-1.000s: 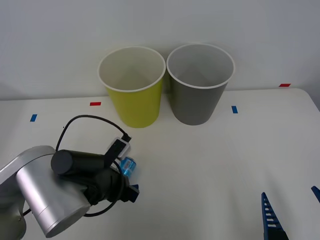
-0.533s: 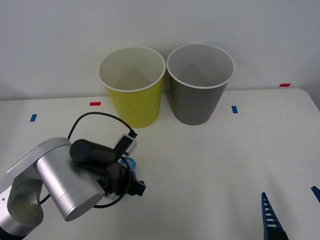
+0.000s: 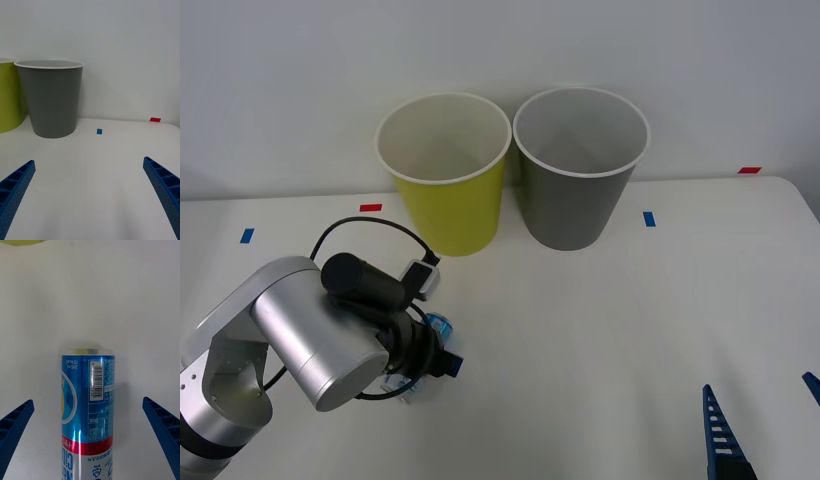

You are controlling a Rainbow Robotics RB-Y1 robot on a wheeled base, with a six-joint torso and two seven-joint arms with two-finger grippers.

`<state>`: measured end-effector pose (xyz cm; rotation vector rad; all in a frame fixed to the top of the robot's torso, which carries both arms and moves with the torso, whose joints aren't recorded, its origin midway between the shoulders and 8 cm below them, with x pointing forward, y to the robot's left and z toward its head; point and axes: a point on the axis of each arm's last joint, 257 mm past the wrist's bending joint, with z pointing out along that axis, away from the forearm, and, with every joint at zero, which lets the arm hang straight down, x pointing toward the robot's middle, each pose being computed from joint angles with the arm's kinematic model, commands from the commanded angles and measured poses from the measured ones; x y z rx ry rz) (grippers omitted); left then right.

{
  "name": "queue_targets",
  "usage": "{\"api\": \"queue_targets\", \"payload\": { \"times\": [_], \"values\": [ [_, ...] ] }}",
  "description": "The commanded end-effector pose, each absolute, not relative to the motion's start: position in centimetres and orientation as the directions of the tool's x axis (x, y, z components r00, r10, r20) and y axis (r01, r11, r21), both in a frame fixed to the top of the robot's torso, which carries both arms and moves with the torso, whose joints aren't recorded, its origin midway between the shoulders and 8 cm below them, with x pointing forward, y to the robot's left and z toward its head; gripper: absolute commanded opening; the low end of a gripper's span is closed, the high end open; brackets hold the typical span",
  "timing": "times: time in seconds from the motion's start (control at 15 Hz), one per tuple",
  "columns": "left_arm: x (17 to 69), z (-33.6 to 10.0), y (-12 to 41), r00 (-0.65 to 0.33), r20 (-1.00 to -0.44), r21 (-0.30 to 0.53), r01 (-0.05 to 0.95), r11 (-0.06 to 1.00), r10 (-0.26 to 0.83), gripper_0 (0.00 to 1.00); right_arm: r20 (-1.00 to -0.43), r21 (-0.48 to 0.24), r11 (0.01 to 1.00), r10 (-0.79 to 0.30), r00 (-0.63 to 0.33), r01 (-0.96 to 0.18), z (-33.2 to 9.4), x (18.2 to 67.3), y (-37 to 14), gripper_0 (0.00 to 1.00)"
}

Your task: Put cans in the gray bin and PET bottles in the light green bin.

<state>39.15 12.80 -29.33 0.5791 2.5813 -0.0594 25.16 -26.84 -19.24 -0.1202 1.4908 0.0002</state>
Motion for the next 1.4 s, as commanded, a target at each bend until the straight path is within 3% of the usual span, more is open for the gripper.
{"api": "queue_targets", "payload": {
  "times": [0.07,0.73,1.4],
  "values": [
    [39.9,-29.8,13.0,-0.804,-0.457,0.062,0.398,0.915,0.381,1.00,-0.994,-0.080,0.994,-0.074,0.081,-0.074,-19.2,25.2,-26.8,1.00],
    [40.8,-30.8,13.3,-0.846,-0.382,0.058,0.380,0.923,0.372,1.00,-0.994,-0.080,0.994,-0.074,0.081,-0.074,-19.2,25.2,-26.8,1.00],
    [41.7,-33.3,12.5,-0.872,-0.343,0.032,0.362,0.932,0.350,1.00,-0.994,-0.080,0.994,-0.074,0.081,-0.074,-19.2,25.2,-26.8,1.00]
  ]
}}
